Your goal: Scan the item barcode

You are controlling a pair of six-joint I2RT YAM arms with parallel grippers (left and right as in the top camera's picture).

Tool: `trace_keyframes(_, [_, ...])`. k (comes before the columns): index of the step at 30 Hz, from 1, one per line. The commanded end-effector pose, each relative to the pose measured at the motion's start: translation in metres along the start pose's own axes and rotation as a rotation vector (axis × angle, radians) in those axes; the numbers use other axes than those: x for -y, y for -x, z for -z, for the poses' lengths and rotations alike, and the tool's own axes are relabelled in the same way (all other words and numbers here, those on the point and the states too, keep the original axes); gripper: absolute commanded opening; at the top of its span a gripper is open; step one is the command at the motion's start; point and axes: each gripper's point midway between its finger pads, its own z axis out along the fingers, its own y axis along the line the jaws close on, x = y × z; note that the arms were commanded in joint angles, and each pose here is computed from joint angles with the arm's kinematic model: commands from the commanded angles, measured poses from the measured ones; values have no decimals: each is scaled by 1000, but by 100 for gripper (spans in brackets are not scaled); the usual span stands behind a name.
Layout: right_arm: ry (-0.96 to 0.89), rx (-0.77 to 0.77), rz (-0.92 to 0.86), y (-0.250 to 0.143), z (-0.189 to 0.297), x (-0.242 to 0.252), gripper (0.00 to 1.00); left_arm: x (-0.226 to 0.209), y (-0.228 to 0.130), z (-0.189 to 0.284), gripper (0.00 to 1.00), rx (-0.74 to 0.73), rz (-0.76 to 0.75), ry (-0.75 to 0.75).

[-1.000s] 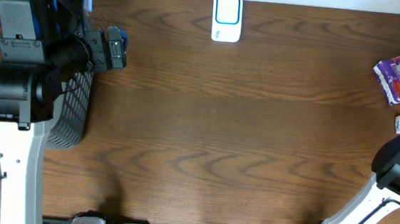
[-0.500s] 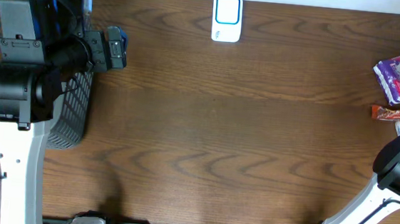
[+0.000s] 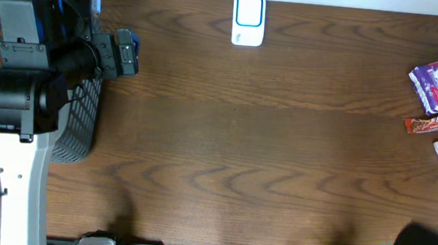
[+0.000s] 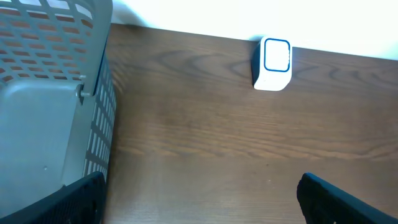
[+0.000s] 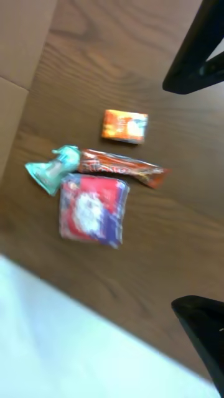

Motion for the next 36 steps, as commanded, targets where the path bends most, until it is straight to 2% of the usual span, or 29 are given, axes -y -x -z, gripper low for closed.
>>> trace_keyframes(1, [112,-45,32,-21,48,-9,99,0,1,2,98,5,0,-2])
trace_keyframes(8, [243,-75,248,-91,113,-11,99,0,1,2,98,5,0,-2])
trace_keyframes(14, [329,-215,397,-170,119,-2,99,0,1,2,98,5,0,-2])
trace_keyframes(18, [302,-332,432,-204,113,16,99,0,1,2,98,5,0,-2])
trace_keyframes(24, [238,-411,452,-223,104,33,99,0,1,2,98,5,0,-2])
trace_keyframes(36, [208,-393,461,-220,101,37,99,0,1,2,98,5,0,-2])
